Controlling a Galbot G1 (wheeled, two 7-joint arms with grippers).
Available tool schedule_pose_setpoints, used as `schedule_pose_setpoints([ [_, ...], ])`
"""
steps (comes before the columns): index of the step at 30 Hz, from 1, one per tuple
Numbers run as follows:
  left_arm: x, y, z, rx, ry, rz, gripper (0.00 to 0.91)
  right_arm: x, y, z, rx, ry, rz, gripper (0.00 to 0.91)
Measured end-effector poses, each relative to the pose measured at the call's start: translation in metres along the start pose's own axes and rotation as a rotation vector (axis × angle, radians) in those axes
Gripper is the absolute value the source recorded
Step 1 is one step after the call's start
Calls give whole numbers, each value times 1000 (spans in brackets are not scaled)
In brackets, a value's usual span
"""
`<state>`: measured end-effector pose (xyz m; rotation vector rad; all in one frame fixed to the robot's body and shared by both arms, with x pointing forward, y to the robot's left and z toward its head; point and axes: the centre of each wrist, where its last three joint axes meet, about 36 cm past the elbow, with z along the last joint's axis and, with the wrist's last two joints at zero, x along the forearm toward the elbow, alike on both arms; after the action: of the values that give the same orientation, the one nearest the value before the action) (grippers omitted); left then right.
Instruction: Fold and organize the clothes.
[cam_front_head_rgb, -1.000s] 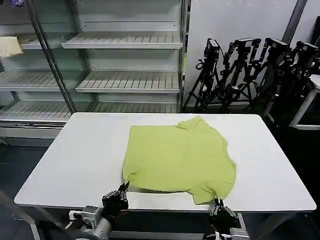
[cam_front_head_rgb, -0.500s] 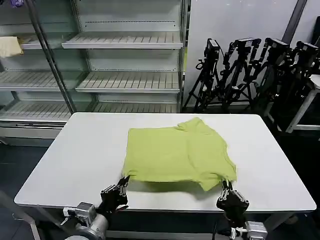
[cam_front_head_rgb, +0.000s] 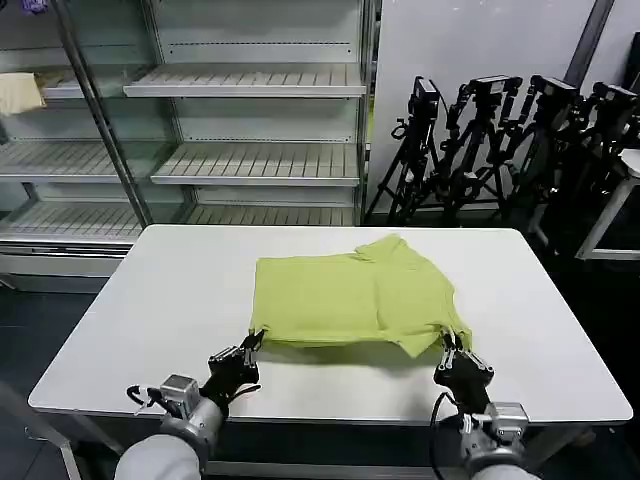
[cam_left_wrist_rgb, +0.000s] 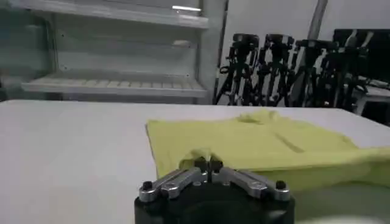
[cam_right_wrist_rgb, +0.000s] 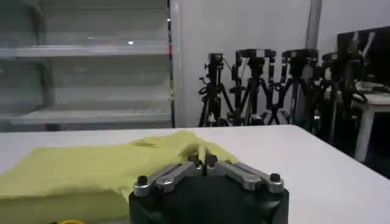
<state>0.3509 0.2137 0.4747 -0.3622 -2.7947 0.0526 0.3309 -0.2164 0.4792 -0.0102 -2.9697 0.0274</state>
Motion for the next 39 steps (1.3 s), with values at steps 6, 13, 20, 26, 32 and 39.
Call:
schedule_pose_setpoints([
  [6,-20,6,-2,-17,-2,-16,30,-27,-2,3,22,14,-15,0],
  [13,-41,9,-1,-42,5,-39,30,-57,-1,10,47,34,-24,0],
  [20,-61,9,2,-76,24,-67,30,-90,3,20,85,54,-30,0],
  [26,-70,9,7,-84,38,-82,181,-114,6,26,116,73,-32,191],
  [32,-73,9,8,-83,46,-87,907,-125,9,34,138,90,-34,907],
  [39,-69,9,7,-75,39,-93,907,-121,9,39,128,58,-27,907],
])
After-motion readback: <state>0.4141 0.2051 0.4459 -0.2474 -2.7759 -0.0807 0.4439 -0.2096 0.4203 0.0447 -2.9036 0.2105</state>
